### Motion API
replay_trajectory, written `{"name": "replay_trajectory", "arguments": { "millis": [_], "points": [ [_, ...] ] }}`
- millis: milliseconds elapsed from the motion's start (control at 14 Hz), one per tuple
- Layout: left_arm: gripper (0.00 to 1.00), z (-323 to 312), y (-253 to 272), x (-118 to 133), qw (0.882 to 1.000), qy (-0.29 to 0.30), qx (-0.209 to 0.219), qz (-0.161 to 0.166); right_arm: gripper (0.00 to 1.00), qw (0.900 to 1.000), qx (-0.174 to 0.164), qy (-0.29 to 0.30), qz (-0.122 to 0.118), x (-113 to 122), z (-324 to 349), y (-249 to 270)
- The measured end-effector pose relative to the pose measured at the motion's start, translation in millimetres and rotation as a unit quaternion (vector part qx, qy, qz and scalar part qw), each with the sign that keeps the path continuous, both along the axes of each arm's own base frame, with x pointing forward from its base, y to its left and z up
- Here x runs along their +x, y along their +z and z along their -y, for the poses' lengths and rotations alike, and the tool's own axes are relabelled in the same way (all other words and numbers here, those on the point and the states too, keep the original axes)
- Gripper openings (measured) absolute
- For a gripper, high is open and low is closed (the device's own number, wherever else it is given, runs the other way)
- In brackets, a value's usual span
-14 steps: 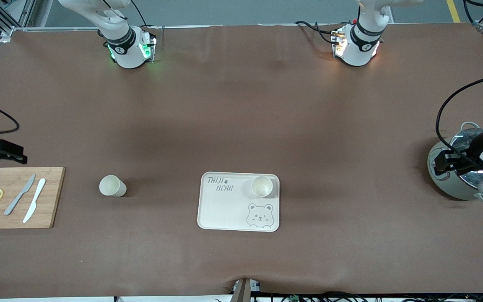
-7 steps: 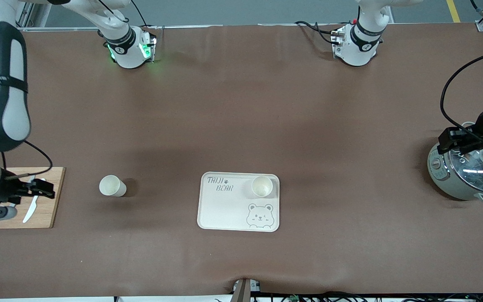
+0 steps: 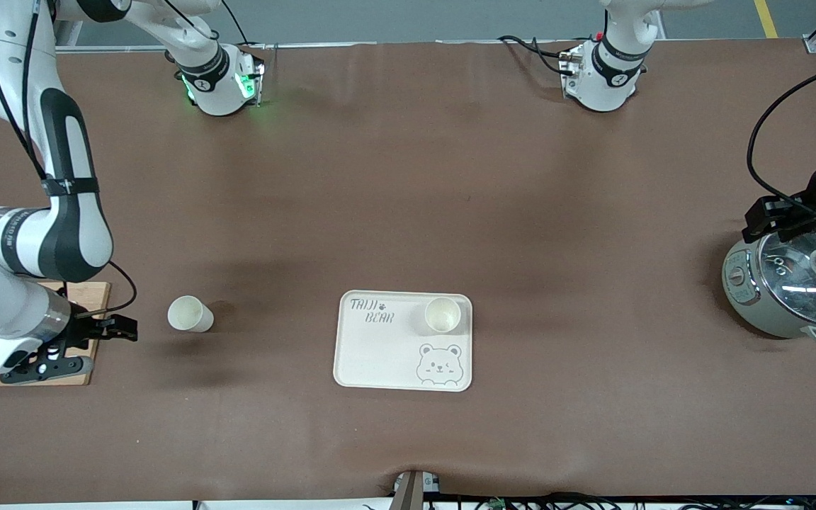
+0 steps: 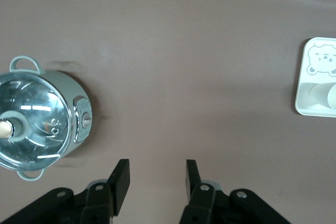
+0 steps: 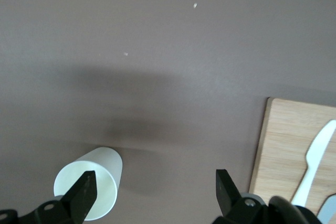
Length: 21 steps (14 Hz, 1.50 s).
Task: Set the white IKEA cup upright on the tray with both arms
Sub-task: 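Move the right gripper down over the cup beside the cutting board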
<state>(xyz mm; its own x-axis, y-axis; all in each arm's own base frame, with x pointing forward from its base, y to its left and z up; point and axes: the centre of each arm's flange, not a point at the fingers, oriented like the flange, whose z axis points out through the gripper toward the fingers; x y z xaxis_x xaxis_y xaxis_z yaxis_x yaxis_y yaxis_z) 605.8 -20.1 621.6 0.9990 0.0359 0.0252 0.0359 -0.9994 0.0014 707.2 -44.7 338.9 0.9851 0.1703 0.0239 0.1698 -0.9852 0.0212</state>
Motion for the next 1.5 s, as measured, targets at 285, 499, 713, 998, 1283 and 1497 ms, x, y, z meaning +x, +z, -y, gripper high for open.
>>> {"name": "replay_trajectory", "arguments": {
  "millis": [285,499,713,998,1283,1497],
  "points": [
    [0.52,-24.4,-3.4,-16.3,1.0,0.021,0.0,-0.007,1.0,1.0,0.002,0.004,-0.021,-8.6,-3.4,-17.7],
    [0.52,-22.5,-5.4,-25.0,1.0,0.021,-0.004,-0.011,1.0,1.0,0.002,0.005,-0.026,-13.1,-4.4,-28.5],
    [0.52,-21.0,-8.2,-31.5,1.0,0.02,-0.005,-0.016,1.0,1.0,0.002,0.013,-0.028,-13.8,-15.6,-31.2],
    [0.52,-17.1,-13.8,-34.8,1.0,0.018,-0.008,-0.02,1.0,1.0,0.0,0.02,-0.017,-15.8,-25.1,-41.5],
    [0.52,-18.0,-17.4,-37.8,0.999,0.021,-0.015,-0.02,1.0,1.0,-0.001,0.022,-0.018,-20.6,-19.2,-52.1],
    [0.52,-19.1,-21.5,-42.3,0.999,0.022,-0.015,-0.02,1.0,1.0,-0.003,0.025,-0.013,-23.8,-15.8,-61.4]
  ]
}}
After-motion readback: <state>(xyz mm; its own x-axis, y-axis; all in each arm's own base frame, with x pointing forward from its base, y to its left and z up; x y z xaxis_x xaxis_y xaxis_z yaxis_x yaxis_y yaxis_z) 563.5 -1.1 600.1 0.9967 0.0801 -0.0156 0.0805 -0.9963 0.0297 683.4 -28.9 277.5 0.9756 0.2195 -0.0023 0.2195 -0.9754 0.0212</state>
